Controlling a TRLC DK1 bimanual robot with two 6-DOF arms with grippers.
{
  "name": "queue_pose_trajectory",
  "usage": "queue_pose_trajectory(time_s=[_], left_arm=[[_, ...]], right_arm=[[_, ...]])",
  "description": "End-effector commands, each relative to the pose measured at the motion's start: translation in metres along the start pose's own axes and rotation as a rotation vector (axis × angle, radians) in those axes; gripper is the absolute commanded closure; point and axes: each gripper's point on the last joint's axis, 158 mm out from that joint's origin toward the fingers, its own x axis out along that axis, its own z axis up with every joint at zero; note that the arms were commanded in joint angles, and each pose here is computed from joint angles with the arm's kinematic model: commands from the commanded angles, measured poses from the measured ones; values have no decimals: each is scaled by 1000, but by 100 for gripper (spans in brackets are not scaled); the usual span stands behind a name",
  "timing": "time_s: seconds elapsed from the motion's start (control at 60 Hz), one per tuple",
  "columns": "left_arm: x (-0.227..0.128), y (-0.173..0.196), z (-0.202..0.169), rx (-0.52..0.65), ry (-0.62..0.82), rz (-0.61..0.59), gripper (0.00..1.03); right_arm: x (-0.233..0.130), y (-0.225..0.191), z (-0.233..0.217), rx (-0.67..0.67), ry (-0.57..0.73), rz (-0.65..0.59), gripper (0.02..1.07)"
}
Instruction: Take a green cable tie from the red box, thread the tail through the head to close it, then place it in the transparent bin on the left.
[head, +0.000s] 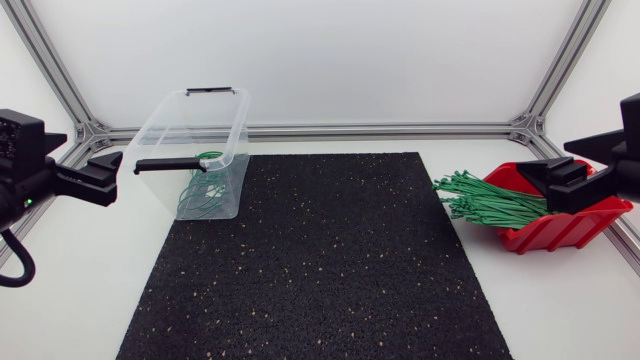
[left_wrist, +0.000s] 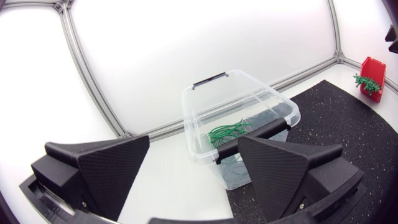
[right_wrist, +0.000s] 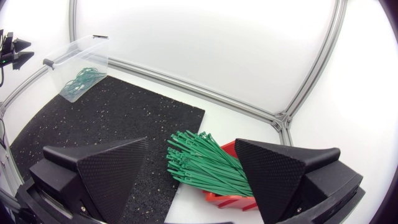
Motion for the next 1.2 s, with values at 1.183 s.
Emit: queue_pose_trajectory(time_s=[1.183], left_arm=[[-60, -45, -80, -318, -174, 26, 4]], right_arm=[[-11, 19, -60, 216, -382, -183, 6]])
